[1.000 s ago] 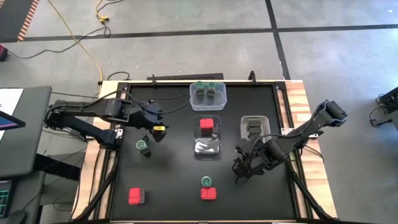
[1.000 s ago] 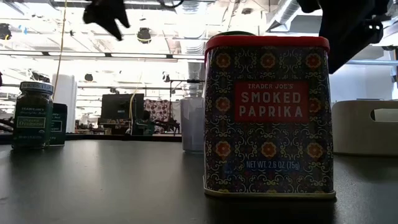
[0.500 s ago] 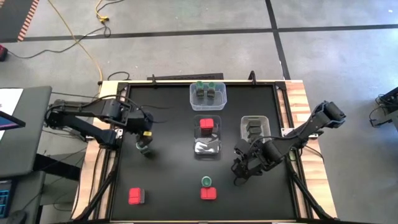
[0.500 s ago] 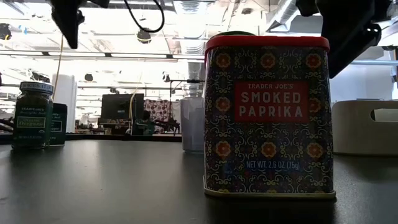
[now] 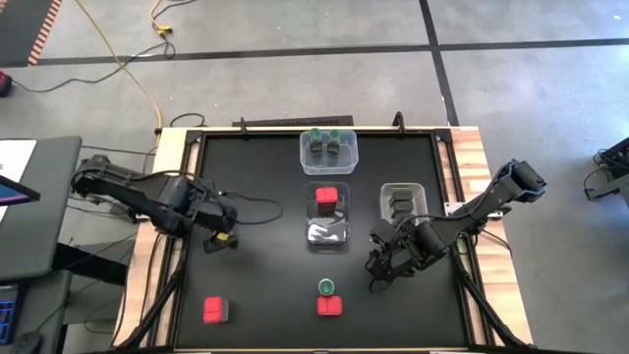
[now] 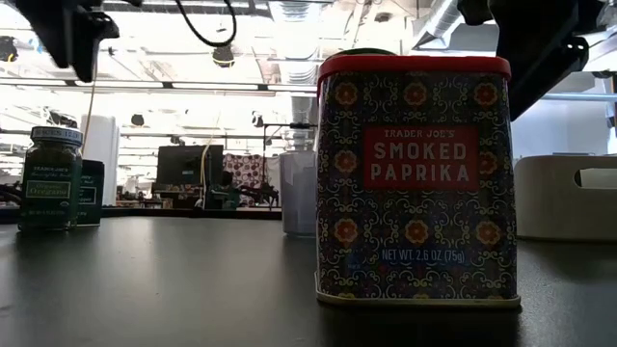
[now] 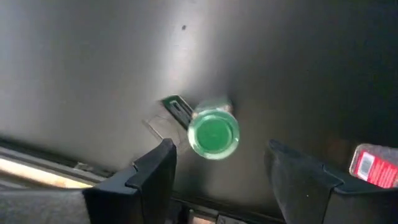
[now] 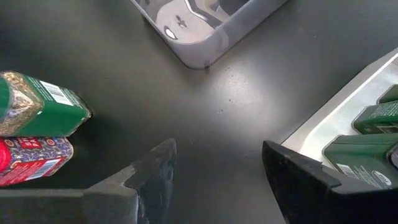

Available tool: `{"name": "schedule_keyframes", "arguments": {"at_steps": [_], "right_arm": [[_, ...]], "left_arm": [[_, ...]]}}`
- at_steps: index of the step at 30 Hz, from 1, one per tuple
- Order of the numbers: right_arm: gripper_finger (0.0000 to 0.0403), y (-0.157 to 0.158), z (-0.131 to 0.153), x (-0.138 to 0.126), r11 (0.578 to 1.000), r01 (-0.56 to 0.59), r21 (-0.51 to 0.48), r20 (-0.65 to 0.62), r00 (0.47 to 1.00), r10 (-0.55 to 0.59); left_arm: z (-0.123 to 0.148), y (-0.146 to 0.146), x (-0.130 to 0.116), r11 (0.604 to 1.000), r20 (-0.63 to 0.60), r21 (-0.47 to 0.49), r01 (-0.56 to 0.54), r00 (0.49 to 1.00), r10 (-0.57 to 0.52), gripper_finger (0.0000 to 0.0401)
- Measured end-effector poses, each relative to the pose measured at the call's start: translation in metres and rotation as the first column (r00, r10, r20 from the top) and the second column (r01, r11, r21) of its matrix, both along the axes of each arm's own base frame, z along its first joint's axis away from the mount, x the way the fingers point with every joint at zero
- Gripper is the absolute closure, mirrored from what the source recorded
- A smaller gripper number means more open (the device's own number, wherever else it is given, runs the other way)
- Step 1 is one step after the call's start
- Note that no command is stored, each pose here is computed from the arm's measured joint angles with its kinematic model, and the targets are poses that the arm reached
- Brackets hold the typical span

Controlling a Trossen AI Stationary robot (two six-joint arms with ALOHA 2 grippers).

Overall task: Sort spices by type
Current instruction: Put the green seasoning bottle into the transparent bin

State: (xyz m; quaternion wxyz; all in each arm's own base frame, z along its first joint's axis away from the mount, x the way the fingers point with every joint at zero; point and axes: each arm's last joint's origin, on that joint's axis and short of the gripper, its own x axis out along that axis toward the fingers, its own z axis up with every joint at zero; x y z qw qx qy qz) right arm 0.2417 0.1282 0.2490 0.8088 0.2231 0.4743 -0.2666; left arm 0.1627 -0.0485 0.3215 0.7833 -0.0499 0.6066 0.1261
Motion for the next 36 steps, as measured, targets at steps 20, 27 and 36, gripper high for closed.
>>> {"name": "schedule_keyframes", "arguments": {"at_steps": [20,27,36], "right_arm": [[0.0137,0.0,0.001,0.002,1.0,0.013,0.004,0.031,0.999,-0.013],[0.0137,0.0,0.001,0.002,1.0,0.016,0.006,0.032,0.999,-0.016],[0.0137,0.0,0.001,0.002,0.999,0.029,0.013,0.035,0.999,-0.03]], "left_arm": [[-0.051,0.001,-0.04,0.996,0.199,-0.087,-0.035,0.979,0.052,0.017],[-0.059,0.0,-0.035,0.993,0.227,-0.095,-0.077,0.969,0.097,0.017],[-0.06,-0.001,-0.034,0.987,0.229,-0.106,-0.121,0.963,0.143,0.017]]}}
